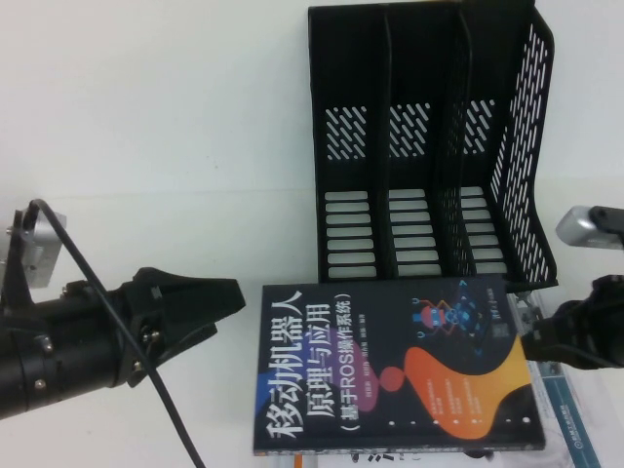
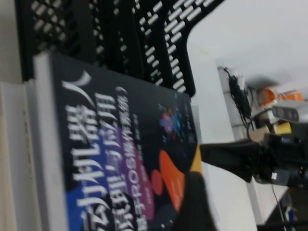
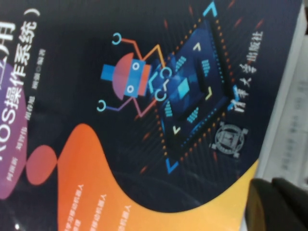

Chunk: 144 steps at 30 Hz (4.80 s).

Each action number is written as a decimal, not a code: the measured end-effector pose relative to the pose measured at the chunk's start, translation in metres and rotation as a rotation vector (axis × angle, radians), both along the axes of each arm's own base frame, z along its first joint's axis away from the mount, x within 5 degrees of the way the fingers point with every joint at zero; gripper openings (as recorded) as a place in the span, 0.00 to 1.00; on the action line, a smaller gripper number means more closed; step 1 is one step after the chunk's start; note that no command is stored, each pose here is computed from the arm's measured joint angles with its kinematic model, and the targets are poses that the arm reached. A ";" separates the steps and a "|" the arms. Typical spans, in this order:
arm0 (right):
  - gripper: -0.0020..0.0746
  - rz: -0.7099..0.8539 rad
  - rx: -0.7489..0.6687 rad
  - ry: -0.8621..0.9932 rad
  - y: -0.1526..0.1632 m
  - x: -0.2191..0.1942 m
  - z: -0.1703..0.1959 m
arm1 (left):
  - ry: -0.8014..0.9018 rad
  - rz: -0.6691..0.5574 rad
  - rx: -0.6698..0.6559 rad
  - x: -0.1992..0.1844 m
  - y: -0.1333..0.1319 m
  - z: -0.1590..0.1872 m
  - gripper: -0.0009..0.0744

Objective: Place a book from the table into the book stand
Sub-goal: Push book with right arm, then pick up the book with your left arm, then place the book on the book shelf

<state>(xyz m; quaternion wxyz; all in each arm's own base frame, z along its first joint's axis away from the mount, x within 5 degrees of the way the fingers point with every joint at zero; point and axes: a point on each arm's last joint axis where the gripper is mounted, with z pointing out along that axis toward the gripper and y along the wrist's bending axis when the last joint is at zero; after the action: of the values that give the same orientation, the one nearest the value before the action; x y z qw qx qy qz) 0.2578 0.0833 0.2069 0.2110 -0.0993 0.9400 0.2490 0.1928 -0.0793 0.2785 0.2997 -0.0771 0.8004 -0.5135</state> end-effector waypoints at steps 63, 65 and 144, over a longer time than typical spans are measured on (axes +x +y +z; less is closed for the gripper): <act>0.02 -0.023 0.031 -0.063 0.023 0.001 0.004 | 0.482 -0.155 -0.223 0.078 0.002 -0.142 0.72; 0.02 -0.023 0.031 -0.063 0.023 0.001 0.004 | 0.486 -0.190 -0.218 0.075 -0.009 -0.142 0.72; 0.02 0.049 0.058 -0.055 0.018 -0.042 0.018 | -0.017 -0.023 0.316 0.168 -0.027 0.148 0.16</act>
<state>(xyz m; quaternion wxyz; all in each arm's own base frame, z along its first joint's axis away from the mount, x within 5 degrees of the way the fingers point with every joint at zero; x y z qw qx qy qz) 0.2162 0.1017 0.2249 0.2334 -0.1228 0.9235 0.2786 0.3608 -0.1063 0.4263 0.3091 -0.0153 0.8695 -0.3850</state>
